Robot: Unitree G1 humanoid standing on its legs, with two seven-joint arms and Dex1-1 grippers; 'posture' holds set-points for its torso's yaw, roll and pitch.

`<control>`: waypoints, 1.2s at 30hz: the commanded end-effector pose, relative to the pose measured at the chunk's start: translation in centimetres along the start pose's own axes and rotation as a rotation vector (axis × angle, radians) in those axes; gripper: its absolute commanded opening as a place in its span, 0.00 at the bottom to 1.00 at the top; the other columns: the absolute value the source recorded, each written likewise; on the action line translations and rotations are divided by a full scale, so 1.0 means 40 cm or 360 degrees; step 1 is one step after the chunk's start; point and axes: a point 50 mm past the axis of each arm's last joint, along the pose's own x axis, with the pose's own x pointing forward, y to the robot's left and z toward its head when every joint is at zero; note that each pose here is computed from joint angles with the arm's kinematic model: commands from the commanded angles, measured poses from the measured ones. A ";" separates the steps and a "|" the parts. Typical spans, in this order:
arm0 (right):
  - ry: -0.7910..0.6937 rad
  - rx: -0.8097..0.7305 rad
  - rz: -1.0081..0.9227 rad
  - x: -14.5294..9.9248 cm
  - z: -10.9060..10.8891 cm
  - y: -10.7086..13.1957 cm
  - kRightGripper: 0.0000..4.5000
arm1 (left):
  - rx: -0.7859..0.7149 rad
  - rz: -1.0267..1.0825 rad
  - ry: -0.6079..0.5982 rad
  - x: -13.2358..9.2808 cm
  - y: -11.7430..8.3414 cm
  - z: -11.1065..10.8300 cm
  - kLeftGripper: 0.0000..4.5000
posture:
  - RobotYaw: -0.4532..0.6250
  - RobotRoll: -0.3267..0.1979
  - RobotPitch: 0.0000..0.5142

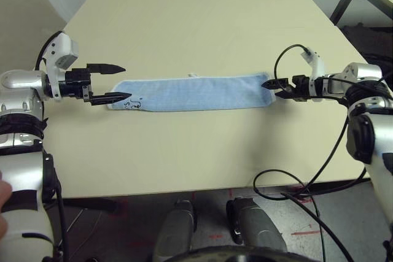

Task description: Fold the towel and set it aside.

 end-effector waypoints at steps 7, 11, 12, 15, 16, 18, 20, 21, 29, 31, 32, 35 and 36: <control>0.0037 0.0058 -0.0022 0.034 -0.023 0.000 1.00 | 0.0035 -0.0029 -0.0002 0.003 -0.004 0.005 1.00 | 0.46 0.62 0.25; 0.0050 0.0051 -0.0031 0.039 -0.027 -0.001 0.82 | 0.0049 -0.0022 -0.0017 0.004 -0.002 0.008 1.00 | 0.46 0.62 0.25; 0.0055 0.0049 -0.0036 0.039 -0.029 -0.002 0.74 | 0.0051 -0.0020 -0.0020 0.004 -0.002 0.009 1.00 | 0.46 0.62 0.25; 0.0080 0.0040 -0.0054 0.039 -0.034 -0.007 0.49 | 0.0054 -0.0019 -0.0026 0.005 -0.001 0.009 1.00 | 0.46 0.62 0.26; 0.0093 0.0032 -0.0065 0.039 -0.036 -0.009 0.40 | 0.0055 -0.0019 -0.0029 0.006 -0.001 0.010 1.00 | 0.46 0.62 0.26; 0.0126 0.0004 -0.0093 0.037 -0.040 -0.014 0.26 | 0.0056 -0.0017 -0.0033 0.007 0.000 0.011 1.00 | 0.46 0.62 0.26; 0.0169 -0.0040 -0.0130 0.033 -0.044 -0.022 0.11 | 0.0059 -0.0017 -0.0038 0.008 0.000 0.012 1.00 | 0.46 0.62 0.26; 0.0201 -0.0066 -0.0151 0.028 -0.046 -0.026 0.02 | 0.0061 -0.0017 -0.0040 0.009 0.001 0.012 1.00 | 0.46 0.62 0.26; 0.0464 -0.0329 -0.0301 -0.041 -0.034 -0.054 0.01 | 0.0062 -0.0017 -0.0042 0.011 0.001 0.012 1.00 | 0.45 0.62 0.25; 0.0492 -0.0381 -0.0343 -0.064 -0.024 -0.060 0.01 | 0.0059 -0.0017 -0.0042 0.012 0.001 0.011 1.00 | 0.44 0.62 0.25; 0.0503 -0.0404 -0.0361 -0.075 -0.018 -0.062 0.01 | 0.0057 -0.0018 -0.0042 0.013 0.001 0.011 1.00 | 0.44 0.62 0.25; 0.0556 -0.0531 -0.0432 -0.115 0.005 -0.065 0.01 | 0.0055 -0.0021 -0.0040 0.017 0.002 0.010 1.00 | 0.43 0.62 0.24; 0.0573 -0.0568 -0.0452 -0.125 0.011 -0.065 0.01 | 0.0054 -0.0021 -0.0039 0.018 0.003 0.010 1.00 | 0.43 0.62 0.24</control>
